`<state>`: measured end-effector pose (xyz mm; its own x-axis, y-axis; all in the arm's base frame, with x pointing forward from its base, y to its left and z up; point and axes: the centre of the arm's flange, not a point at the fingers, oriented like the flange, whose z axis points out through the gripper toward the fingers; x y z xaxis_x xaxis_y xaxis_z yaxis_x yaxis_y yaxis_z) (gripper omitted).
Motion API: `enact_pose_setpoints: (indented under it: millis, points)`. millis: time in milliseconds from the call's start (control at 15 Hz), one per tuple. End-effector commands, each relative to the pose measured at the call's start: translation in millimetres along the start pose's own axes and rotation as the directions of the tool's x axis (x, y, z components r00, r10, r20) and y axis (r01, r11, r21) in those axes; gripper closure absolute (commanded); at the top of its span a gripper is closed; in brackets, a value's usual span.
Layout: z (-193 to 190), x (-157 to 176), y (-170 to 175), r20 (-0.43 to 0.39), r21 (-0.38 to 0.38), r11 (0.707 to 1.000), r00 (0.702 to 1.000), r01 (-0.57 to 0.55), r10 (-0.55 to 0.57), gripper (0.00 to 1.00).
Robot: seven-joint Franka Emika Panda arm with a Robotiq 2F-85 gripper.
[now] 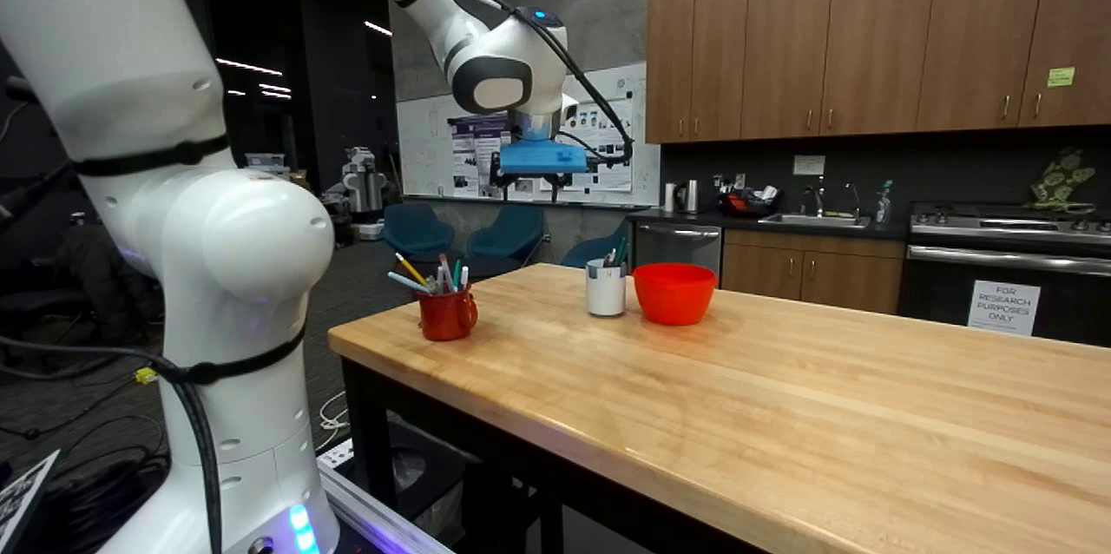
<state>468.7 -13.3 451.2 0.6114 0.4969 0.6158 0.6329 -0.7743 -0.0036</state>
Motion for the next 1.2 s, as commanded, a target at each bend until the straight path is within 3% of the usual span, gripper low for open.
enact_pose_setpoints:
  millis: [0, 333, 600, 867, 1133]
  points:
    - [-6, 11, -3, 0.025, -0.165, 0.98, 0.992, -0.115, 0.121, 0.0]
    - [-9, 5, 13, 0.051, -0.36, 0.893, 0.95, -0.271, 0.309, 0.0]
    - [-16, -13, 31, 0.067, -0.486, 0.782, 0.876, -0.39, 0.478, 0.0]
    - [-29, -21, 39, 0.05, -0.588, 0.632, 0.757, -0.505, 0.652, 0.0]
    - [-30, -24, 38, 0.03, -0.645, 0.463, 0.586, -0.608, 0.81, 0.0]
